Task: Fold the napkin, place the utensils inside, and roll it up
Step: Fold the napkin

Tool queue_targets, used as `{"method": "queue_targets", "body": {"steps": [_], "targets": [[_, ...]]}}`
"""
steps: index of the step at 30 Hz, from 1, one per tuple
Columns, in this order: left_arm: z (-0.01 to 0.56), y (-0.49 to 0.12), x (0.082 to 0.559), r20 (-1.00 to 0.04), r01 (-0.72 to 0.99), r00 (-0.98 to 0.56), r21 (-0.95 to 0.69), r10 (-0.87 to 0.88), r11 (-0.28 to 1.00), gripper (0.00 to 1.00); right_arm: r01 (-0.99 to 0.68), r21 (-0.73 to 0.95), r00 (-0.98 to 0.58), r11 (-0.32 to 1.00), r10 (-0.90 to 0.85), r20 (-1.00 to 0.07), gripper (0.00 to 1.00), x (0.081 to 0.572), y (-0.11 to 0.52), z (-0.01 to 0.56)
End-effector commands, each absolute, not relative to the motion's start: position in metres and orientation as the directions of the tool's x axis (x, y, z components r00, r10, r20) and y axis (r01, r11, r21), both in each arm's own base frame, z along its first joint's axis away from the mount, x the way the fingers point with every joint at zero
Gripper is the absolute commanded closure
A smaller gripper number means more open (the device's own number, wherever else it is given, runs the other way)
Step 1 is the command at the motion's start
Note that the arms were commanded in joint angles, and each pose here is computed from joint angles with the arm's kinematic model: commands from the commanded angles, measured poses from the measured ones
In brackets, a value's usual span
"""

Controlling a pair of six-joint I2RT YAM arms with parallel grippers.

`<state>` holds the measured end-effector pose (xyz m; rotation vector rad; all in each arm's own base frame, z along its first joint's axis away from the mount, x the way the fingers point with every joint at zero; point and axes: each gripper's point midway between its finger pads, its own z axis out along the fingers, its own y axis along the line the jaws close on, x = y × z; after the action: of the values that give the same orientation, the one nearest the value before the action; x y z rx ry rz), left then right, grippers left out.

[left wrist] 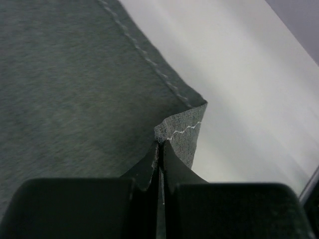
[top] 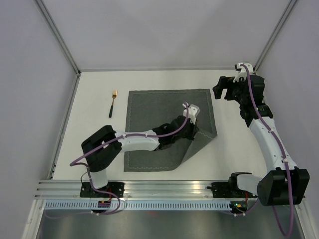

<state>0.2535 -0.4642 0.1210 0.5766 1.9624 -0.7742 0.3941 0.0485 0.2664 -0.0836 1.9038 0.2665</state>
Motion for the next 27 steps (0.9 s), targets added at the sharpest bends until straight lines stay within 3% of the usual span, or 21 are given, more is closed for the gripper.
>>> {"method": "queue_targets", "body": {"steps": [1,11,27], "targets": [[0.154,-0.429,0.286,-0.871,0.547,-0.489,-0.354,-0.054,0.758,0.98,-0.201,0.157,-0.336,0.967,0.083,-0.938,0.02,0.394,0.053,0.269],[0.157,-0.326,0.377,-0.846,0.306,-0.510,-0.346,-0.154,0.887,0.98,-0.210,0.165,-0.342,0.964,0.086,-0.936,0.02,0.394,0.055,0.268],[0.171,-0.218,0.453,-0.837,0.130,-0.491,-0.346,-0.242,0.929,0.98,-0.233,0.185,-0.362,0.955,0.092,-0.928,0.02,0.394,0.061,0.262]]}}
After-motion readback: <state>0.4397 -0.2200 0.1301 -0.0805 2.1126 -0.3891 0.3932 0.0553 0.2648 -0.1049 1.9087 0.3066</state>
